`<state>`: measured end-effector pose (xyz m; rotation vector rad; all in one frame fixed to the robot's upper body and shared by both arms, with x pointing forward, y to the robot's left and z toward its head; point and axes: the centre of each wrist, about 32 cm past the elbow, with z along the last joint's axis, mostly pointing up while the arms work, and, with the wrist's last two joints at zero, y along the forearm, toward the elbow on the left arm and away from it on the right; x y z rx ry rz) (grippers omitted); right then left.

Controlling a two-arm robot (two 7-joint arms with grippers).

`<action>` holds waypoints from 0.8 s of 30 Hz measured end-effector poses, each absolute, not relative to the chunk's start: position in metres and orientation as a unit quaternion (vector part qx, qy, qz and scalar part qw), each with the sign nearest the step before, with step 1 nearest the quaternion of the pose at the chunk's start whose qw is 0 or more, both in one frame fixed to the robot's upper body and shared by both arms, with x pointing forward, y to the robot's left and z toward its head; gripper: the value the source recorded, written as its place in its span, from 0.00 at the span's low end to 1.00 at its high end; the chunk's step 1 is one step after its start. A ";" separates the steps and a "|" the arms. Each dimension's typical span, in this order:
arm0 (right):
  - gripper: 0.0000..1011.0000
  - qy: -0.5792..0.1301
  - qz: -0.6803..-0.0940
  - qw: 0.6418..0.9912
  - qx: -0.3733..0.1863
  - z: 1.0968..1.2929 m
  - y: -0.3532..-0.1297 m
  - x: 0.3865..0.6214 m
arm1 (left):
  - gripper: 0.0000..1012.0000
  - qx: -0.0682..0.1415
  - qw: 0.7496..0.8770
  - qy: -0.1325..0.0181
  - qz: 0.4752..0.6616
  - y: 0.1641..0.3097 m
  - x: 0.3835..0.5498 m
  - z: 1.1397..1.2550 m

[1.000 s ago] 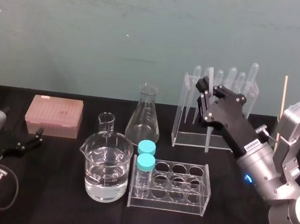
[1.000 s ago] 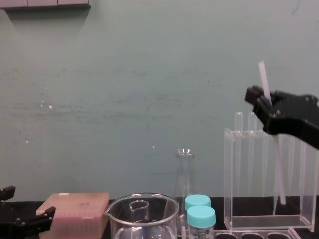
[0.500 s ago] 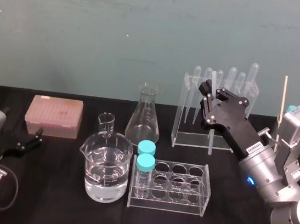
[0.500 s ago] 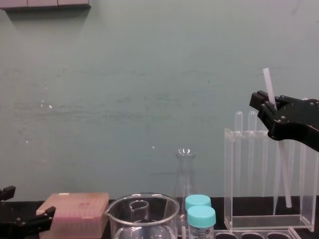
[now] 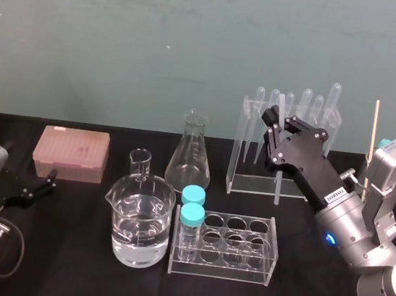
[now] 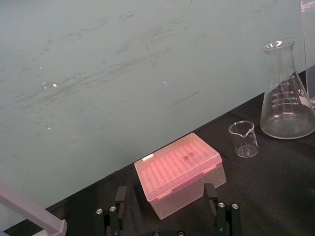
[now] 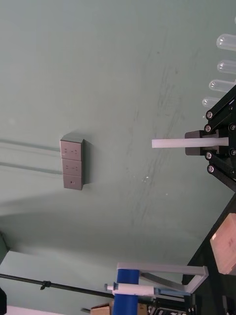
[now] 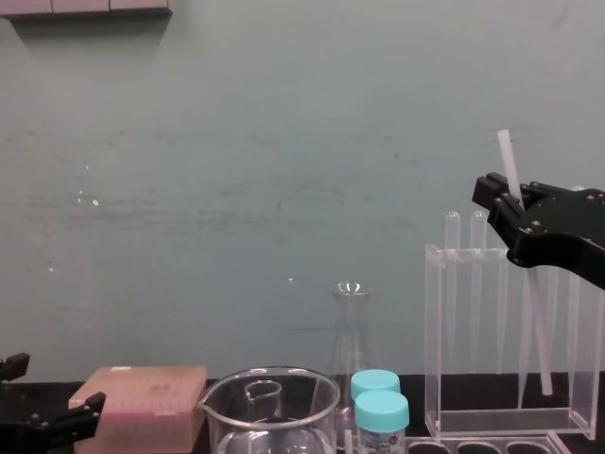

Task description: Pick up the stirring rod with one hand, then place it down.

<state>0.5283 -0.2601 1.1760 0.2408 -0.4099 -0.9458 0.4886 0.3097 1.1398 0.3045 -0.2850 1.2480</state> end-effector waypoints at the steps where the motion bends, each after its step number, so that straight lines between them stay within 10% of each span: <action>1: 0.06 -0.195 -0.451 0.863 0.115 1.176 -0.260 0.528 | 0.99 0.142 0.791 -0.132 0.580 0.310 0.489 1.140; 24: 0.06 -0.195 -0.450 0.864 0.115 1.176 -0.260 0.528 | 0.99 0.141 0.791 -0.132 0.580 0.310 0.489 1.140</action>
